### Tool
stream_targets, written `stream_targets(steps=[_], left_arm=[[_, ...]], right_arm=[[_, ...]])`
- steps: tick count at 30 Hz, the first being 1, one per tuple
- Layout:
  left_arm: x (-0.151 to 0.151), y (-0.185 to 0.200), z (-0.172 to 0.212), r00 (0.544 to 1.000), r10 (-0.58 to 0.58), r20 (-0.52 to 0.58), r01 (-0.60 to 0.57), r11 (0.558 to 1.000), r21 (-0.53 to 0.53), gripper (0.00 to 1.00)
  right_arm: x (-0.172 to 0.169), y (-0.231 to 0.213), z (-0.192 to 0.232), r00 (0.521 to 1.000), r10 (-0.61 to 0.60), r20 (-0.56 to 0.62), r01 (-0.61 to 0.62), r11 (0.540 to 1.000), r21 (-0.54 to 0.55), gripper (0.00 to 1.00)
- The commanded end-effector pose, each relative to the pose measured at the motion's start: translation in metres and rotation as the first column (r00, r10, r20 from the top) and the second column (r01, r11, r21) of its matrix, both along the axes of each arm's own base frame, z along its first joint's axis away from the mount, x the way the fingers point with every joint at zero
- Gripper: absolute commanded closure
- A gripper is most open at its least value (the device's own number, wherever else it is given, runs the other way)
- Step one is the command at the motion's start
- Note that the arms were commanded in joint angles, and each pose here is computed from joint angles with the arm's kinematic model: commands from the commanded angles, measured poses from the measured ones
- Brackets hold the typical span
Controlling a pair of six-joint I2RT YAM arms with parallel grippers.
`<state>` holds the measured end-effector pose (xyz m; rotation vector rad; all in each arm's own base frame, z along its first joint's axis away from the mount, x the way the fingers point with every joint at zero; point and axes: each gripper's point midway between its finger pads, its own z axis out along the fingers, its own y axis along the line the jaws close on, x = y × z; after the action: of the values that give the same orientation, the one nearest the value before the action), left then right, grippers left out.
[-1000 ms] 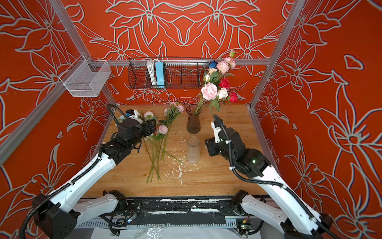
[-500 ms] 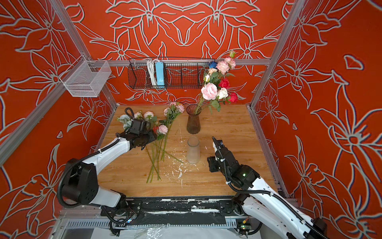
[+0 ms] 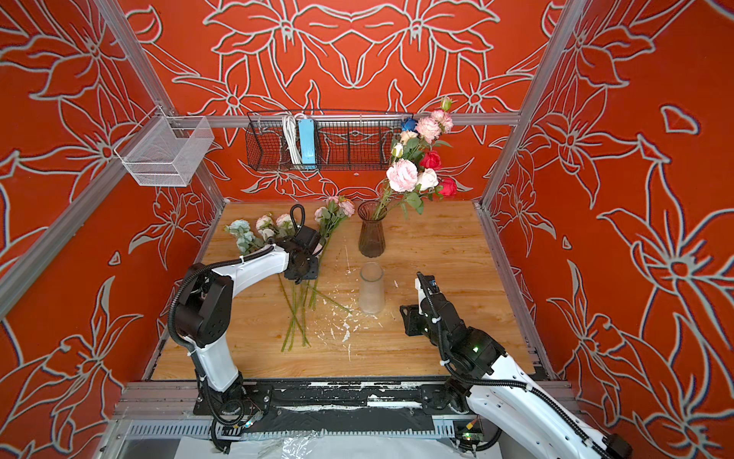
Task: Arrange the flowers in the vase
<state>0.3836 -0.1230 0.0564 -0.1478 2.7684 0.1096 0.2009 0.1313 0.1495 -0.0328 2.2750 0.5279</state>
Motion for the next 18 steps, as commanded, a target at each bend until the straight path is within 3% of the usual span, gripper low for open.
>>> stream_targets(steps=[1, 4, 12, 15, 18], left_arm=[[-0.004, 0.008, -0.011, 0.999, -0.011, -0.038, 0.013, 0.998, 0.059, 0.6], [-0.001, 0.002, -0.013, 0.999, -0.026, -0.035, 0.028, 0.999, 0.036, 0.71], [0.002, -0.005, -0.026, 0.996, -0.067, -0.066, 0.068, 0.997, 0.021, 0.75], [0.001, -0.005, -0.025, 0.995, -0.066, -0.076, 0.068, 0.997, 0.025, 0.88], [0.0, -0.004, -0.006, 0.997, -0.061, -0.047, 0.062, 0.998, 0.015, 0.93]], right_arm=[[-0.001, -0.002, -0.002, 1.0, -0.02, 0.0, 0.02, 1.0, 0.013, 0.65], [-0.002, -0.004, -0.002, 1.0, -0.022, 0.004, 0.022, 1.0, 0.006, 0.65], [-0.004, -0.006, 0.004, 1.0, -0.018, 0.019, 0.018, 1.0, 0.015, 0.65], [-0.005, -0.007, 0.005, 1.0, -0.017, 0.022, 0.016, 1.0, 0.012, 0.66], [-0.006, -0.008, 0.008, 1.0, -0.014, 0.028, 0.014, 1.0, 0.012, 0.66]])
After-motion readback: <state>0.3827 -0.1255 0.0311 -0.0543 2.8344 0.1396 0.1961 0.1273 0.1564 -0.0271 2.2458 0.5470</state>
